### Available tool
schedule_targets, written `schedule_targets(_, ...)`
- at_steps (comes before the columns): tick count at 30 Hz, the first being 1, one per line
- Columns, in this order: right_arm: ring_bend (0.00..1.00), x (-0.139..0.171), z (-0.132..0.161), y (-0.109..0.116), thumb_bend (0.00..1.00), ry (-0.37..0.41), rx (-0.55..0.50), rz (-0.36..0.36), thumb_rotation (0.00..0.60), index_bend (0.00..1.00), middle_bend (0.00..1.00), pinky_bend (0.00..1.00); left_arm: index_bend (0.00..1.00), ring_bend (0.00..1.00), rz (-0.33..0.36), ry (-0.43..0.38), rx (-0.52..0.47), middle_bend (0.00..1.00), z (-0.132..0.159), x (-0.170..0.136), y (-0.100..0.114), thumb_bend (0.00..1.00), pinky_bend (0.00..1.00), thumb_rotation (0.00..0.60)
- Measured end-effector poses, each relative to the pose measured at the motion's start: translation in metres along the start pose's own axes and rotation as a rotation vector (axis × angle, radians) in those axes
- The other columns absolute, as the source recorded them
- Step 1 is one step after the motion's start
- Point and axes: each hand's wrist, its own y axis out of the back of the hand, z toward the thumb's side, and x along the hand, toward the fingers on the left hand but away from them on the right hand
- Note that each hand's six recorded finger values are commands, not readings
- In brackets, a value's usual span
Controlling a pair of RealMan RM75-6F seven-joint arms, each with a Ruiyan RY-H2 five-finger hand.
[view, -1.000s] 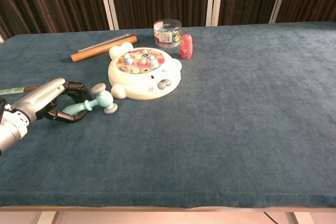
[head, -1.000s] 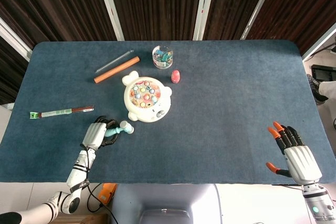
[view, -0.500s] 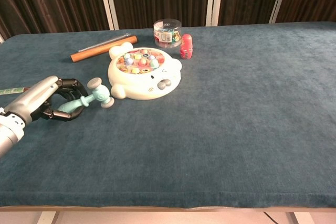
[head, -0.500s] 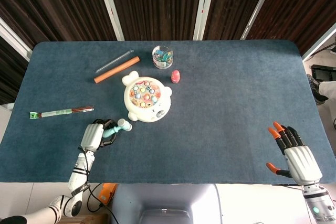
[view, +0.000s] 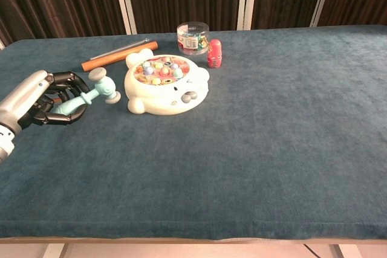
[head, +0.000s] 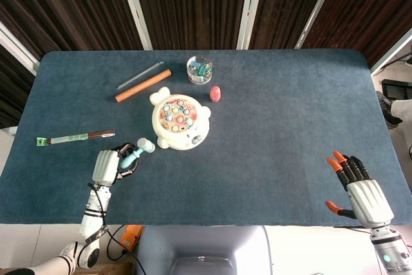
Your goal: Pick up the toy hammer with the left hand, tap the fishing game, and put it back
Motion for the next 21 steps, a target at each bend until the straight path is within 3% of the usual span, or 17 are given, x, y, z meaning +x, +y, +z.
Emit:
schedule_targets(9, 0.0, 0.001, 0.001, 0.0, 0.33, 0.006, 0.0, 0.003, 0.6, 0.0, 0.0, 0.0, 0.6, 1.0, 0.031, -0.021, -0.054, 0.86, 0.007, 0.0, 0.014, 0.85, 1.0, 0.6)
schedule_targets(21, 0.0, 0.0, -0.001, 0.002, 0.33, 0.007, -0.007, 0.008, 0.6, 0.0, 0.0, 0.0, 0.6, 1.0, -0.005, 0.005, -0.107, 0.92, 0.03, 0.037, 0.018, 0.88, 1.0, 0.6)
